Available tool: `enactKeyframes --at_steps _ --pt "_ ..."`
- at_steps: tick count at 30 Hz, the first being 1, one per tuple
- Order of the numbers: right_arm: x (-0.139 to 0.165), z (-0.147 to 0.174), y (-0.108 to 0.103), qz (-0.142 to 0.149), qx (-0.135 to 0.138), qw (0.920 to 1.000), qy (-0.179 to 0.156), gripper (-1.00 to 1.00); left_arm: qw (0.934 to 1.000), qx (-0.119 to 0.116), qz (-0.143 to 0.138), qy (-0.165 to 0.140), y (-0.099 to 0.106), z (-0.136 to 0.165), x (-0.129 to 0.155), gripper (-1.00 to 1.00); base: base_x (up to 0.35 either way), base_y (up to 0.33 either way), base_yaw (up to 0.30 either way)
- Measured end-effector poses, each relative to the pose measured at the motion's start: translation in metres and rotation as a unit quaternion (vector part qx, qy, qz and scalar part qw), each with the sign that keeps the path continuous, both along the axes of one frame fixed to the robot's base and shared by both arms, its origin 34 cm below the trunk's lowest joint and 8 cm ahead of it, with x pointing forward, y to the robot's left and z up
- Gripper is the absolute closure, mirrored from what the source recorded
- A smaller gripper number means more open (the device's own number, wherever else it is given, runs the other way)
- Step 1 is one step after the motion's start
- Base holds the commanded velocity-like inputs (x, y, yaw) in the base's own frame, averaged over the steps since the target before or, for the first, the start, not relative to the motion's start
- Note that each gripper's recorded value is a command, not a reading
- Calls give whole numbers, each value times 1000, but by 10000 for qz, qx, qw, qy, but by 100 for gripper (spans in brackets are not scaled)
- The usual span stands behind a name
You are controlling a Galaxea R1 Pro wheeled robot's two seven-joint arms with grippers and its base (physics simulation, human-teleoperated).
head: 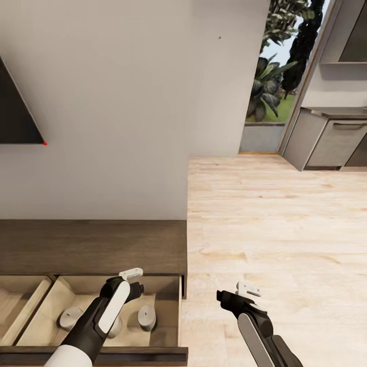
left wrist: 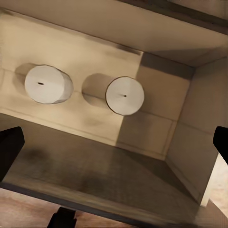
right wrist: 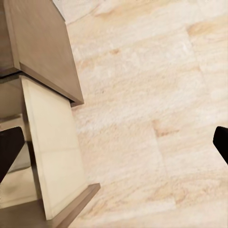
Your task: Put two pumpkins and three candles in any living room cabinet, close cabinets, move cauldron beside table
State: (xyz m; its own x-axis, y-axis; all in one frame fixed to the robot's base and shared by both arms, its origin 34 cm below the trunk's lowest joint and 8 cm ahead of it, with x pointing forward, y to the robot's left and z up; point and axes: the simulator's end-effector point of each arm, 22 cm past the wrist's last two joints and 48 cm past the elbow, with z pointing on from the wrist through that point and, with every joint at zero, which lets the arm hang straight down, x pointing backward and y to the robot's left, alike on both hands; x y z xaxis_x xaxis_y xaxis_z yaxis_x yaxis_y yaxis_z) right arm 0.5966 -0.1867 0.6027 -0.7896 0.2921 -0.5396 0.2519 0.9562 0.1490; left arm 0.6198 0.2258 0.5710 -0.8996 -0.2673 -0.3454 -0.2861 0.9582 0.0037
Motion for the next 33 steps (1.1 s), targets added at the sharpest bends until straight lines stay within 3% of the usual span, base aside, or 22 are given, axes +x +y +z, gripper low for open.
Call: enactKeyframes --at_steps 21,33 --pt "5 39 0 -20 25 10000 -38 -100 10000 15 -4 25 2 36 2 -100 -5 0 0" --pt "6 59 0 -20 26 10000 -34 -100 10000 34 6 29 5 56 3 -100 -284 0 0"
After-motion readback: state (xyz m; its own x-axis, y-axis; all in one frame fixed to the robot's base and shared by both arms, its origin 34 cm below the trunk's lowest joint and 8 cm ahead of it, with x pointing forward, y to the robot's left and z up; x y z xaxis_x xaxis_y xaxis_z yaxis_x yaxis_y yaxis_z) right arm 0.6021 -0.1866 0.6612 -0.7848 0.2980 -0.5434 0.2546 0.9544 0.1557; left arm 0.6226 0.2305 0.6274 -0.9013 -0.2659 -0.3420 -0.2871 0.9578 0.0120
